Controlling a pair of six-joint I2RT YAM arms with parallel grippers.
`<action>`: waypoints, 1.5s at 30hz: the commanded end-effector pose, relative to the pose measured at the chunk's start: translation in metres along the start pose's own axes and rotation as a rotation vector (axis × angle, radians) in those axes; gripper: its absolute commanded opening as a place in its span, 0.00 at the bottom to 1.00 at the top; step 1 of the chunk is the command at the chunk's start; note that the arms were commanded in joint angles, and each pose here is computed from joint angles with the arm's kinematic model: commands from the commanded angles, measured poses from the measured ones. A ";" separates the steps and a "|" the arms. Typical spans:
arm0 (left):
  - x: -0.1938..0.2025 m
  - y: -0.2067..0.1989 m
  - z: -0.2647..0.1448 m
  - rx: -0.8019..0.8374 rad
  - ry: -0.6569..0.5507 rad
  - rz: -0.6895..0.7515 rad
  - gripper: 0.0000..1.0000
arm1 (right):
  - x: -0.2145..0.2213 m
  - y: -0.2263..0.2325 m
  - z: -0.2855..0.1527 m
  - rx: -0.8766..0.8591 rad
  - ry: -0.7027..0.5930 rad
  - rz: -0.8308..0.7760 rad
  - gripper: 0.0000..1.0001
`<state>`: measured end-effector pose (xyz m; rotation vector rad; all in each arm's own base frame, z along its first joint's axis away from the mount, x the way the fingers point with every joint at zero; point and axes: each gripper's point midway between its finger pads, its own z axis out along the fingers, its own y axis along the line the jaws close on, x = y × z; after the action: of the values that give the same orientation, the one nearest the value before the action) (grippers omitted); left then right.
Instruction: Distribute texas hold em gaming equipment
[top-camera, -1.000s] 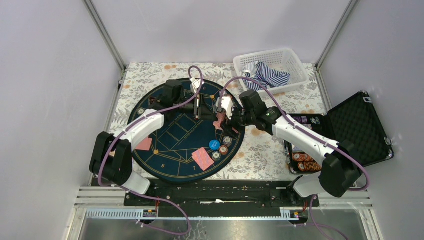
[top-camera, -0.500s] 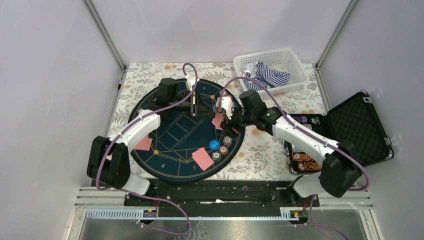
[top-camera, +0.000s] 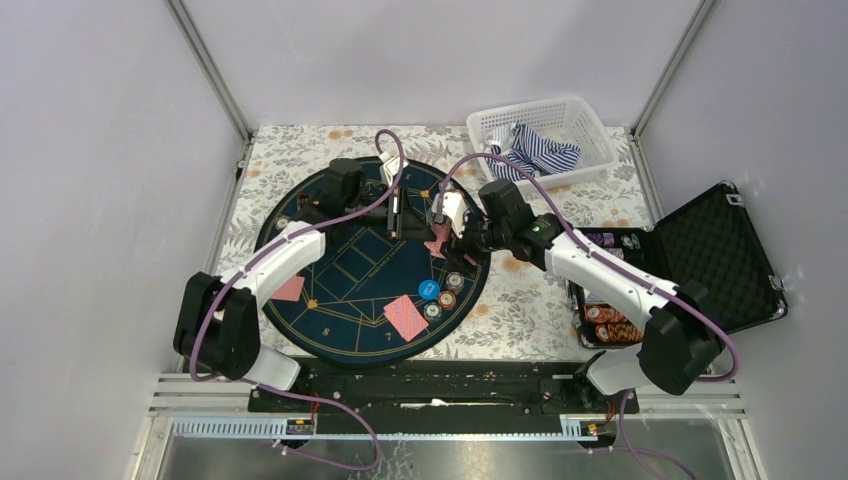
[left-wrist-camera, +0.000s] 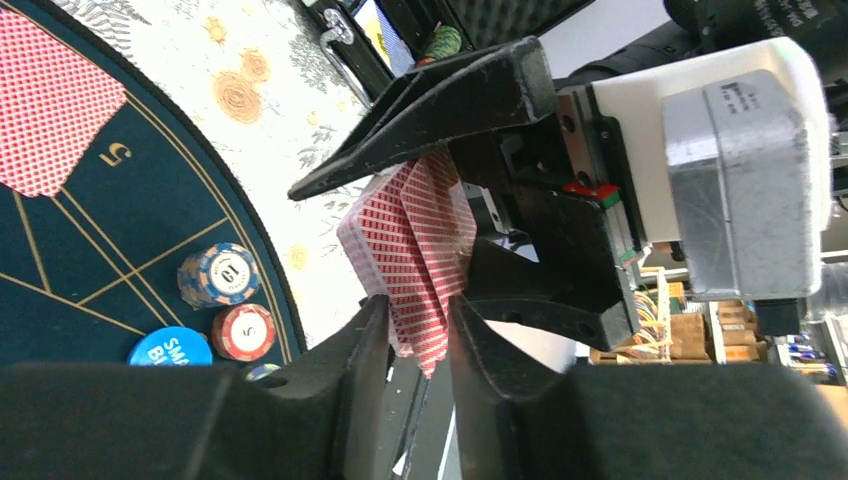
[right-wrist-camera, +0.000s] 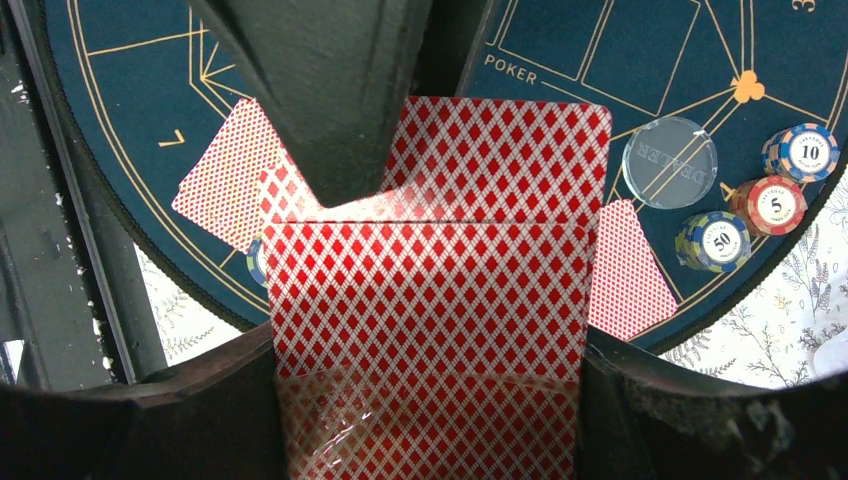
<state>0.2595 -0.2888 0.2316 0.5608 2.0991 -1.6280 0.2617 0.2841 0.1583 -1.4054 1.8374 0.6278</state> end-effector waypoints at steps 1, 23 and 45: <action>-0.005 0.005 -0.001 -0.030 -0.009 0.038 0.28 | -0.023 -0.003 -0.004 0.020 -0.069 -0.038 0.00; -0.012 -0.008 -0.018 0.021 -0.038 0.043 0.43 | -0.021 -0.005 -0.005 0.034 -0.064 -0.044 0.00; -0.020 0.013 -0.026 -0.051 -0.079 0.004 0.02 | -0.025 -0.007 -0.006 0.037 -0.068 -0.045 0.00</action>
<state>0.2750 -0.2677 0.2267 0.4541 2.1407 -1.6074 0.2637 0.2832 0.1583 -1.4002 1.8395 0.6138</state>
